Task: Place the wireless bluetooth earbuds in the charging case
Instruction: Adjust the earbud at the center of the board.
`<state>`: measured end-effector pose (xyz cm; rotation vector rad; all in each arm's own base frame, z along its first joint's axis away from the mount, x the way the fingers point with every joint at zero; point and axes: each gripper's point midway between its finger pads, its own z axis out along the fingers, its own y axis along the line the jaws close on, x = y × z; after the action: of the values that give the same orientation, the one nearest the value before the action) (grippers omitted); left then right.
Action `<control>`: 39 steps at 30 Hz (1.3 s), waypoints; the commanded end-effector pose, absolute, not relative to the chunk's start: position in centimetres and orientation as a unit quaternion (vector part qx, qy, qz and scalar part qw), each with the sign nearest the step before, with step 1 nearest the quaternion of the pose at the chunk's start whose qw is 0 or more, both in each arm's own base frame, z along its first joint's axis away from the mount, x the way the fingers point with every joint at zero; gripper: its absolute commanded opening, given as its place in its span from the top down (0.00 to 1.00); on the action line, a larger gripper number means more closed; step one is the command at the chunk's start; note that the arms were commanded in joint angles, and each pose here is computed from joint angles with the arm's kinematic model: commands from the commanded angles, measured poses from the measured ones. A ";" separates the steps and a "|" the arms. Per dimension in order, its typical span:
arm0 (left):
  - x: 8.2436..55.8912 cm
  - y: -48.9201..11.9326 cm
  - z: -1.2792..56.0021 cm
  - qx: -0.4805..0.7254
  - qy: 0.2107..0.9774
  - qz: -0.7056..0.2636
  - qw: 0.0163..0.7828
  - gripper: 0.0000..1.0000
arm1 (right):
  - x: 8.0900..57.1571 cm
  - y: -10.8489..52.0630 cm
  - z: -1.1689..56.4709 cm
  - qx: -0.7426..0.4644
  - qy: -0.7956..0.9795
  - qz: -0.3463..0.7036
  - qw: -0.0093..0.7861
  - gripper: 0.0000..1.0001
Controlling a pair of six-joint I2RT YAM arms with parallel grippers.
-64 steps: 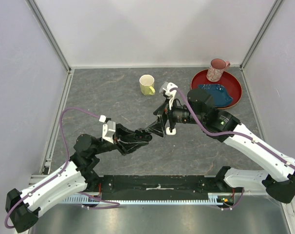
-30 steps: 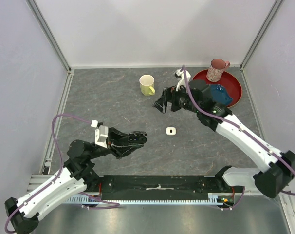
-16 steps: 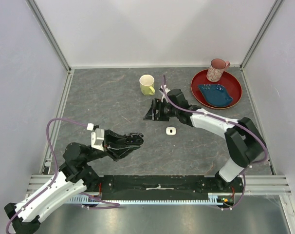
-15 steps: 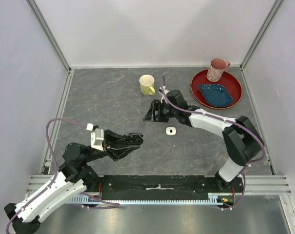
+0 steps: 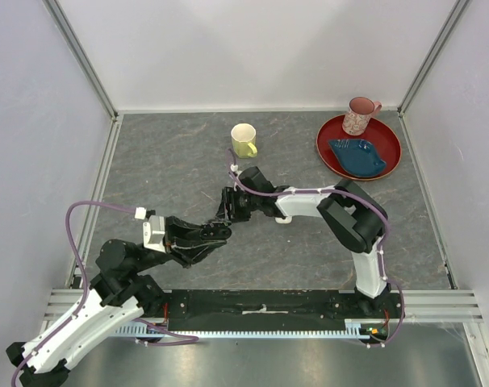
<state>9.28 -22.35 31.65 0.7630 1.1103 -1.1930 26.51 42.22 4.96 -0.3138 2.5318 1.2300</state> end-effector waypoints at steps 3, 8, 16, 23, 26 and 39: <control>9.3 -21.4 33.2 0.326 0.467 -0.503 0.650 0.98 | 28.5 44.6 5.5 -0.112 0.868 0.450 0.178 0.44; 9.5 -21.5 33.0 0.326 0.471 -0.500 0.649 0.98 | 29.0 45.2 5.0 -0.113 0.869 0.445 0.182 0.46; 9.6 -21.6 32.9 0.328 0.473 -0.499 0.648 0.98 | 28.3 45.8 2.9 -0.129 0.882 0.419 0.174 0.53; 9.6 -21.4 32.9 0.325 0.473 -0.497 0.651 0.98 | 27.3 45.9 1.2 -0.144 0.891 0.395 0.173 0.61; 9.6 -21.4 32.9 0.325 0.474 -0.496 0.651 0.98 | 27.0 45.8 0.5 -0.152 0.896 0.380 0.174 0.64; 9.6 -21.6 32.6 0.325 0.477 -0.500 0.645 0.98 | 26.3 44.6 -0.9 -0.176 0.907 0.335 0.185 0.72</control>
<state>9.59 -22.00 31.06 0.7498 1.1400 -1.1662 27.01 46.41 2.19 -0.4443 2.4793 1.1120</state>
